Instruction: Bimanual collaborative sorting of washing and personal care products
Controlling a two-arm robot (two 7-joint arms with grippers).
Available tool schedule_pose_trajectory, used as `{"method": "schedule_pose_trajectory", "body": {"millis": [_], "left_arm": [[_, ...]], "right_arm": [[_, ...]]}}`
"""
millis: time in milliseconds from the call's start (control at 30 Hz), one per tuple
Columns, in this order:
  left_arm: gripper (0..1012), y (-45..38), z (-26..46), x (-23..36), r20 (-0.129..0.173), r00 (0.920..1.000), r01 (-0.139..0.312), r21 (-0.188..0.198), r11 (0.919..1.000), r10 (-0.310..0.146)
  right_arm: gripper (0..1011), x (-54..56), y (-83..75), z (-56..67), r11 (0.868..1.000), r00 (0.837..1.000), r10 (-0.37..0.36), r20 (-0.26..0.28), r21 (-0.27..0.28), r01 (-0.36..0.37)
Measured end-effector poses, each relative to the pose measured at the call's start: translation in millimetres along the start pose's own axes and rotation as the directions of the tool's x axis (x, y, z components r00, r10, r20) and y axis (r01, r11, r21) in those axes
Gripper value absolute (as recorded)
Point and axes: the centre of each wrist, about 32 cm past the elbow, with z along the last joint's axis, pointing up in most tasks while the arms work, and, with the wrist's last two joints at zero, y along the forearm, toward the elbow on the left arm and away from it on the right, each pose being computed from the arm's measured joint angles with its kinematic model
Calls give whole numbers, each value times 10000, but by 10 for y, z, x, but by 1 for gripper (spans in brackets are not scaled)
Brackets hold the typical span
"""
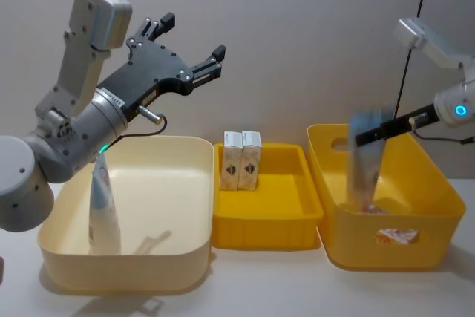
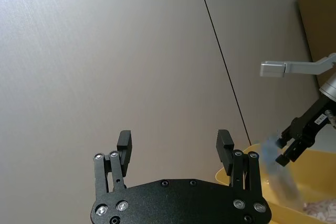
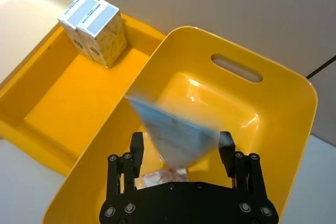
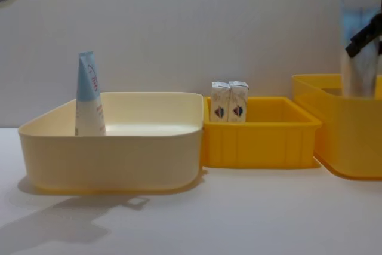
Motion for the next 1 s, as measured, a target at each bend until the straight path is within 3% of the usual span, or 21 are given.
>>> {"method": "schedule_pose_trajectory", "body": {"millis": [233,1000], "left_arm": [[1003,0,0,0,0,10000,-1,0,10000,1],[1003,0,0,0,-1,10000,-1,0,10000,1]], "right_arm": [[1001,40,18,-23,9994,9991,228,-370,-266,-238],[1001,75,21,-51,9972,9957,471,-799,-539,-515]]}}
